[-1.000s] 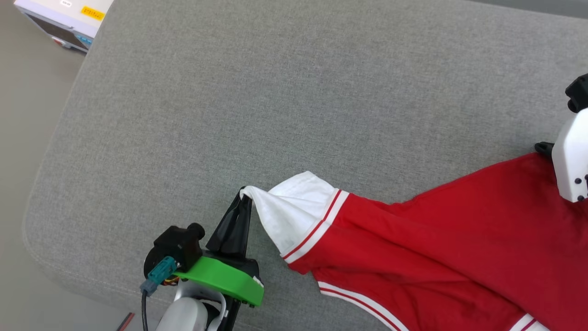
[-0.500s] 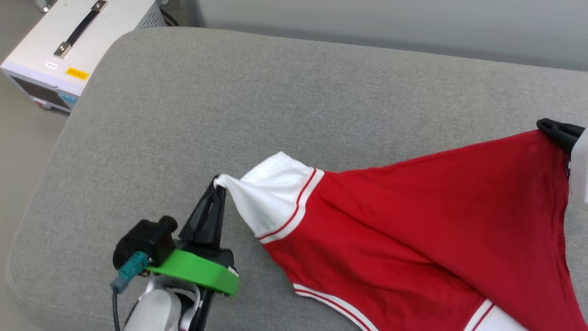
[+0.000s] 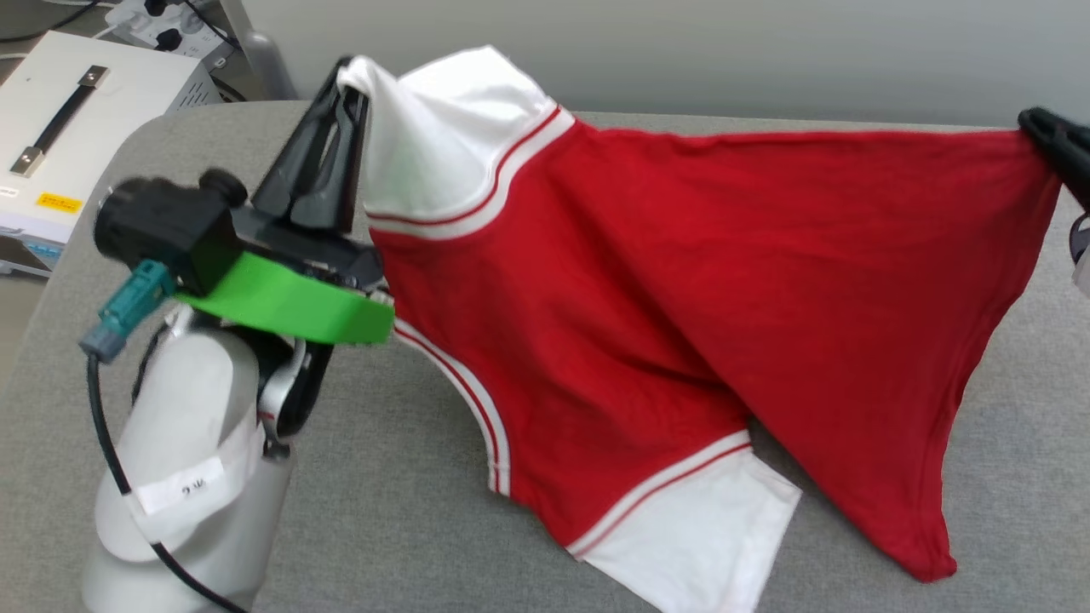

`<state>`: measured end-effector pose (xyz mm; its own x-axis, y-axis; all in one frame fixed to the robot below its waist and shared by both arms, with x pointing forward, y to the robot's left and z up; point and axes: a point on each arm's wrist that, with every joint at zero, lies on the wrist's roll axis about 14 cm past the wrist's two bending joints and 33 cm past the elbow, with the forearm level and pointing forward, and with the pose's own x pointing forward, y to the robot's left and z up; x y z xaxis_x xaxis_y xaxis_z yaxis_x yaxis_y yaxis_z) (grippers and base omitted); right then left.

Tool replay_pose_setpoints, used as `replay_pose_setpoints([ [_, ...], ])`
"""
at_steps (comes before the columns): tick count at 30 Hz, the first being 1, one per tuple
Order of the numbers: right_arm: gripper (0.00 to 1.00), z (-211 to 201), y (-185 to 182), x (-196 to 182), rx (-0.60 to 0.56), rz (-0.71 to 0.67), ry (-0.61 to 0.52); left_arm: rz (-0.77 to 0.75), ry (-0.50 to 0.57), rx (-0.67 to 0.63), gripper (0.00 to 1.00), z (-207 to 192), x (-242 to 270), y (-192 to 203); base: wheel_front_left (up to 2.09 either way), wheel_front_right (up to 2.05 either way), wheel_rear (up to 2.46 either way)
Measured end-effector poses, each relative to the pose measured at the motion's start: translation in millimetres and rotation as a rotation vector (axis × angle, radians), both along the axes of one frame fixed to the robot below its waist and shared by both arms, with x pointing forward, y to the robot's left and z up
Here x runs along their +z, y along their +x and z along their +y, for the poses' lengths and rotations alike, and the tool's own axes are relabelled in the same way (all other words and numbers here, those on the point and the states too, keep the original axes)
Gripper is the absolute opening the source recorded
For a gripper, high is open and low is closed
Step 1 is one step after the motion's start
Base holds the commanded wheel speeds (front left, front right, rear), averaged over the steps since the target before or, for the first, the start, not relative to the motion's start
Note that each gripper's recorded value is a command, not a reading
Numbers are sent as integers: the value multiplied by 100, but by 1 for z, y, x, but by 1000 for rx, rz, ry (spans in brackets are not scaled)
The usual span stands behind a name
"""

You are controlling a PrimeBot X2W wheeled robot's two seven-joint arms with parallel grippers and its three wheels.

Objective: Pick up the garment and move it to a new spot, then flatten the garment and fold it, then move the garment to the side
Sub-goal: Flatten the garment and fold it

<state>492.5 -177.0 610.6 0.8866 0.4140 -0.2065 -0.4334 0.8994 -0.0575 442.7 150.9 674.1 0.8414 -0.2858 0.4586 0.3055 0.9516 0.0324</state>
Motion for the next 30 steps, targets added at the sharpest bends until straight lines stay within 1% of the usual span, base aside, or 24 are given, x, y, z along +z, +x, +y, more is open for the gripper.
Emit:
replay_pose_setpoints([
  [3, 0, -2, 9, 19, -15, -67, 12, -64, 20, -33, 0, -9, 28, 12, 0, 0, 0],
  [8, 0, -2, 32, 41, -29, -143, 9, -146, 70, -70, 0, -19, 68, 38, 0, 0, 0],
  [14, 0, -1, 75, 79, -57, -250, 18, -224, 138, -98, 0, -32, 107, 81, 0, 0, 0],
  [17, 0, -3, 99, 96, -80, -299, 20, -252, 155, -118, 0, -41, 121, 102, 0, 0, 0],
  [22, 0, -7, 139, 112, -124, -356, 28, -274, 191, -119, 0, -48, 135, 141, 0, 0, 0],
  [30, 0, -15, 193, 124, -184, -437, 3, -293, 229, -114, 0, -58, 133, 198, 0, 0, 0],
])
